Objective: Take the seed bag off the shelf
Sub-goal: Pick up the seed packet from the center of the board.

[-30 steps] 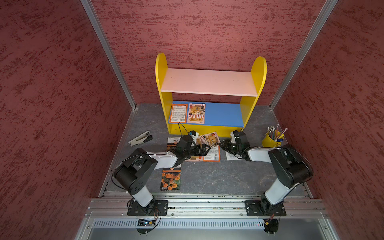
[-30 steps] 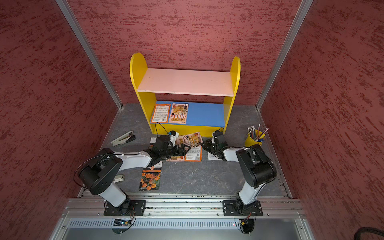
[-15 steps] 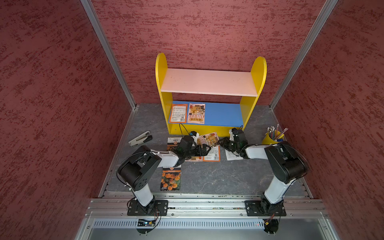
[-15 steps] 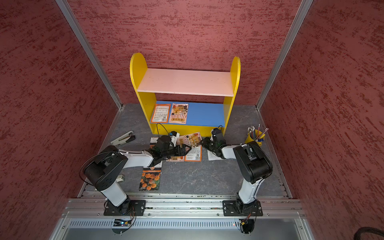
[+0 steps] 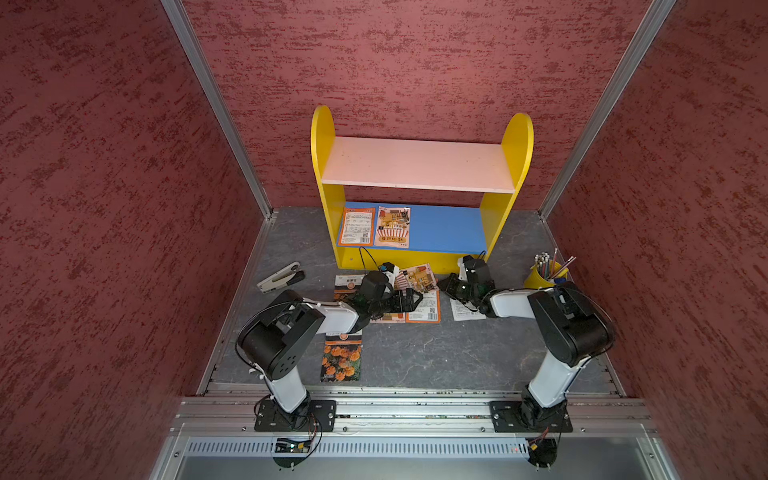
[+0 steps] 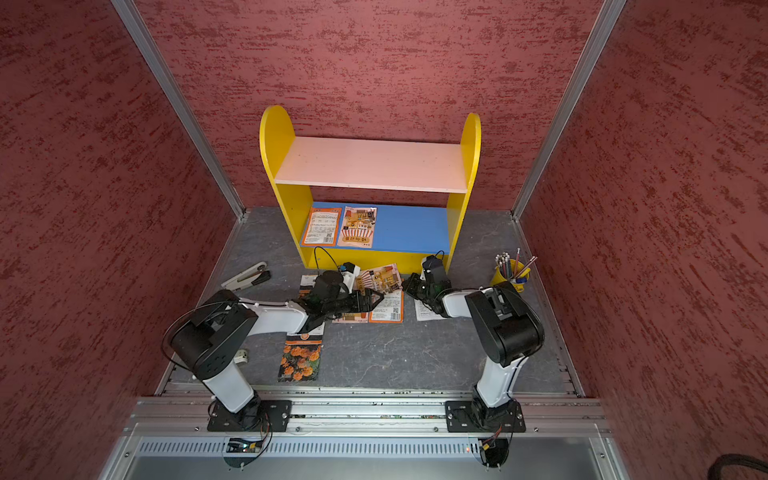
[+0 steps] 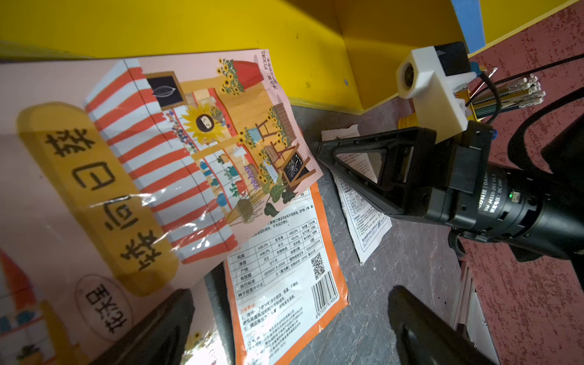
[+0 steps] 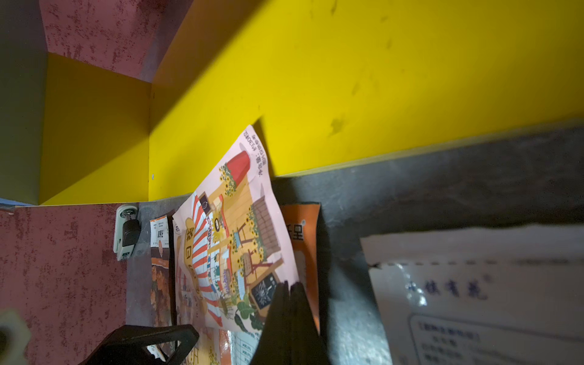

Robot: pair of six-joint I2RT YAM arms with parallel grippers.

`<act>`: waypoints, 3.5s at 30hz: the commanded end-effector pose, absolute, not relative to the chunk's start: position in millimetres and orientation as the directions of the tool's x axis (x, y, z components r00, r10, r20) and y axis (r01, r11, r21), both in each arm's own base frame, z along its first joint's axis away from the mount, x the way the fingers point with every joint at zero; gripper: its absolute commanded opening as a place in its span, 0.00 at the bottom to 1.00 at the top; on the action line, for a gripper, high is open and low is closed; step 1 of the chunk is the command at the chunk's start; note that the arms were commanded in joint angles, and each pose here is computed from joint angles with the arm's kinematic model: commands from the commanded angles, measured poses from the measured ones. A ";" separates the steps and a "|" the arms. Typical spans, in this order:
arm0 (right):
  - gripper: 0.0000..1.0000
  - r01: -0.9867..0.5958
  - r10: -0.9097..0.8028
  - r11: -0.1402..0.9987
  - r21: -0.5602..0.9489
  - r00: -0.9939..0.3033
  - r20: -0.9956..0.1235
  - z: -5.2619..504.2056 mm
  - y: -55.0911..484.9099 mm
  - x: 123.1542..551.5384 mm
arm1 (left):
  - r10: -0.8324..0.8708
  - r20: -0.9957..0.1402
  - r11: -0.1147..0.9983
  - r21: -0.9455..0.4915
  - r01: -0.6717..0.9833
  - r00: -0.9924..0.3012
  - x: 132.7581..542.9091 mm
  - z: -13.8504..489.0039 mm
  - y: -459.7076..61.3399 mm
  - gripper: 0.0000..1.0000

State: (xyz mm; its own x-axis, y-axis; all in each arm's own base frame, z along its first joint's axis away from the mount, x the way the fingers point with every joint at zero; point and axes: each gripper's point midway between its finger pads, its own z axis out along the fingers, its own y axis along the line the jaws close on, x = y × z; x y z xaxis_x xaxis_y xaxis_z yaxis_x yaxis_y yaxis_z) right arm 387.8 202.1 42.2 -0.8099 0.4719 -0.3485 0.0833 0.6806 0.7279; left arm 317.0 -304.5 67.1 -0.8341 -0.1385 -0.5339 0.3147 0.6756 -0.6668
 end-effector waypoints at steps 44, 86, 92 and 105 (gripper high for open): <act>0.37 0.036 0.413 0.721 0.692 -0.824 -0.388 36.9 224.4 374.3 | -0.149 -0.551 0.753 -0.601 0.267 -0.821 342.8 41.3 -287.3 1.00; 0.00 -0.298 0.306 0.614 0.731 -0.764 -0.568 169.0 217.8 286.1 | -0.076 -0.747 0.693 -0.516 0.504 -0.660 282.4 246.0 -238.1 1.00; 0.00 -0.467 0.133 0.613 0.637 -0.733 -0.667 229.6 207.8 235.1 | -0.022 -0.775 0.640 -0.496 0.587 -0.631 262.8 278.4 -216.3 1.00; 0.00 -0.711 -0.128 0.456 0.535 -0.647 -0.752 311.1 208.5 163.2 | 0.107 -0.785 0.278 -0.566 0.776 -0.611 225.9 337.2 -250.2 0.99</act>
